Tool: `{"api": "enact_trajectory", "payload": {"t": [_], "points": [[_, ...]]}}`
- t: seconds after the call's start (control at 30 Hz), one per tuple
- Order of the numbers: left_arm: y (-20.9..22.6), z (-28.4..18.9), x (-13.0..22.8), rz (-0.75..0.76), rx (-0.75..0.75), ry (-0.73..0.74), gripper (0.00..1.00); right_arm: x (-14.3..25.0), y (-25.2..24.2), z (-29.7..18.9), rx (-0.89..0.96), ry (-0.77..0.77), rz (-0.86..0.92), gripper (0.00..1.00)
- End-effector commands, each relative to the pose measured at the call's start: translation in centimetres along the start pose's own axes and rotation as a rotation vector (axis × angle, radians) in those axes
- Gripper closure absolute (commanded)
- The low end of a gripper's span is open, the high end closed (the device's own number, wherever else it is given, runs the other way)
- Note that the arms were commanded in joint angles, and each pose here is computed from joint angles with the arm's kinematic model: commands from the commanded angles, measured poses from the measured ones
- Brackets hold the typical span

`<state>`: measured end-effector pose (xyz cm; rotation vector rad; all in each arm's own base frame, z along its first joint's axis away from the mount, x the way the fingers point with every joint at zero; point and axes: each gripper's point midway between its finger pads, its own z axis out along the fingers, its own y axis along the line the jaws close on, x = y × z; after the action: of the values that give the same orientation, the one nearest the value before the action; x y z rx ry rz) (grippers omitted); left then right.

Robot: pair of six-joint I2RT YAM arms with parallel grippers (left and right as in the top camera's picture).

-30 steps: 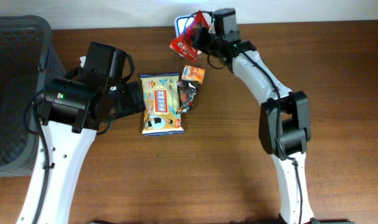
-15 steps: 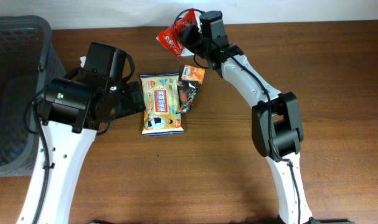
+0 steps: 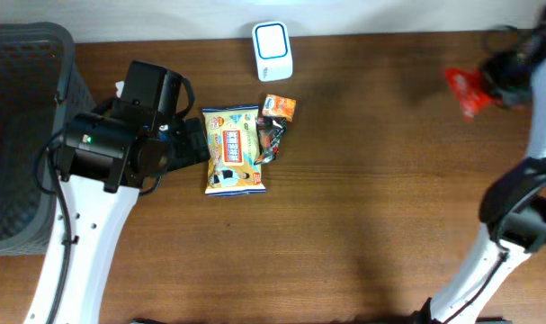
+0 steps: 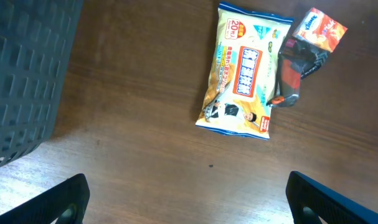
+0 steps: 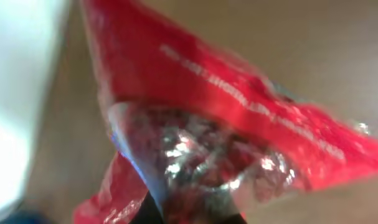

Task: Scan the item barcode
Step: 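Carry the red bag to the table's right edge and drop it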

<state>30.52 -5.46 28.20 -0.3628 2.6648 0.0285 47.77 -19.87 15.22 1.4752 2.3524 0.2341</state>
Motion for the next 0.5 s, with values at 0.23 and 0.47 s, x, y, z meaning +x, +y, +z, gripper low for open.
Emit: {"api": "enact_trajectory", "payload": {"t": [0.23, 0.47], "points": [[0.1, -0.3, -0.1, 0.005, 0.005, -0.011, 0.01, -9.7, -13.1, 1.4, 0.273, -0.143, -0.207, 0.84], [0.1, -0.3, -0.1, 0.005, 0.005, -0.011, 0.01, -11.0, -19.3, 1.7, 0.447, -0.136, -0.141, 0.19]]}}
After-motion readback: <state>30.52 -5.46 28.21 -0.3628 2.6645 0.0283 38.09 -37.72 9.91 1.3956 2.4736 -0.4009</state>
